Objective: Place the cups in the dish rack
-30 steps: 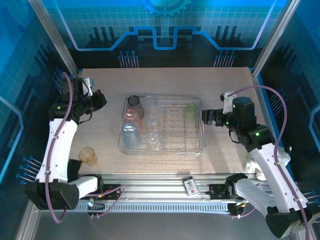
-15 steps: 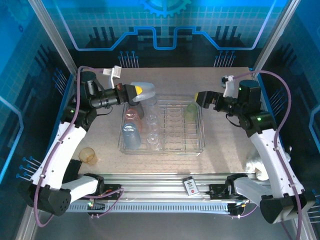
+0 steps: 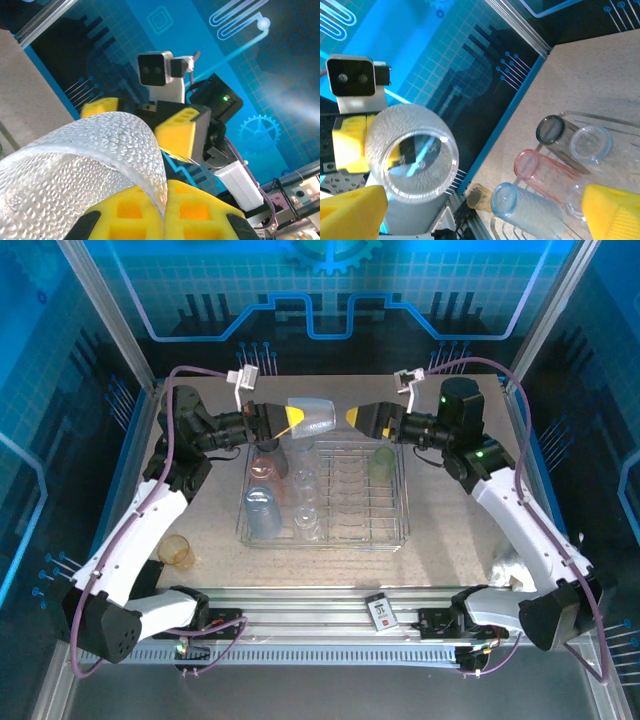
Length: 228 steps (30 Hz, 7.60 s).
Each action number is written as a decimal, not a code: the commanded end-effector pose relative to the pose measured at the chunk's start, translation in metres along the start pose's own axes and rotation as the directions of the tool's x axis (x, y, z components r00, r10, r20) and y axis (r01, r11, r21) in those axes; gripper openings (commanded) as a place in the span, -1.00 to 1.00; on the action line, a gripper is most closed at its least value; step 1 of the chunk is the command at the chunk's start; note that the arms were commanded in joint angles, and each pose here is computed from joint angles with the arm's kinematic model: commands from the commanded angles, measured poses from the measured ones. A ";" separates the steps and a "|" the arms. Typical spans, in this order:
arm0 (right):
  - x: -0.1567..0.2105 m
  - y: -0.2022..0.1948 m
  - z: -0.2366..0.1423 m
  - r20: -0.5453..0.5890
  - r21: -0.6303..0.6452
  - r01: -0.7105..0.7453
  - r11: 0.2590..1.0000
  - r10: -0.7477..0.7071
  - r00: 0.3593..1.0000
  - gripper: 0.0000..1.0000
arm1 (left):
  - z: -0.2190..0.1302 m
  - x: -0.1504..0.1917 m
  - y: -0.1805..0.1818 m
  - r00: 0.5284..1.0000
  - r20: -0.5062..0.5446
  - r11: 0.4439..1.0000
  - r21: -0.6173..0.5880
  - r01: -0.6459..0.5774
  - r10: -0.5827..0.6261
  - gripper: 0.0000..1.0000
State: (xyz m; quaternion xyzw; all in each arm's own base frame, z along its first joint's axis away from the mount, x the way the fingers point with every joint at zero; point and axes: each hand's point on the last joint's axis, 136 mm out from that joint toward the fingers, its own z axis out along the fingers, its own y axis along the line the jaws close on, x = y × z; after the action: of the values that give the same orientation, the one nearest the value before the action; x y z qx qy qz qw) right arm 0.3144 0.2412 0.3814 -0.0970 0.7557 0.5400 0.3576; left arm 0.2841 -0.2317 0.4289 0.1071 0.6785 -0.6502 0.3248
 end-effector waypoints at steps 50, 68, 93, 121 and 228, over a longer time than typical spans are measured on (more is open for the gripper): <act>-0.037 0.044 -0.011 0.202 -0.215 0.047 0.976 -0.003 0.979 1.00 | 0.010 0.015 0.019 0.998 -0.054 1.000 -0.002 0.014 -0.014 -1.00; 0.013 0.043 0.043 -0.103 -0.233 -0.023 0.972 -0.001 0.995 1.00 | 0.010 0.012 0.013 0.999 -0.043 1.000 0.010 0.005 -0.004 -1.00; 0.030 -0.001 0.024 -0.170 0.118 0.068 0.991 -0.048 0.984 -0.12 | -0.002 0.023 0.062 1.000 -0.010 0.974 -0.225 0.009 -0.012 0.99; 0.117 -0.147 -0.063 -0.639 0.673 0.524 0.522 0.053 0.768 -0.30 | -0.147 0.041 0.161 0.984 -0.054 0.329 -0.938 -0.107 0.168 0.99; 0.103 -0.185 -0.082 -0.431 0.627 0.388 0.675 -0.115 0.895 0.65 | -0.321 0.209 0.286 0.739 0.631 -0.474 -0.739 0.480 -0.235 -0.53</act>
State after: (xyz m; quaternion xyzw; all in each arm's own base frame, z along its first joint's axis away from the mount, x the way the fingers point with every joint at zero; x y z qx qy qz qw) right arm 0.3002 0.1184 0.1850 -0.1507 0.9398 0.1199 0.2824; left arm 0.1854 0.0567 0.0657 -0.4929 0.8615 0.0923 0.0799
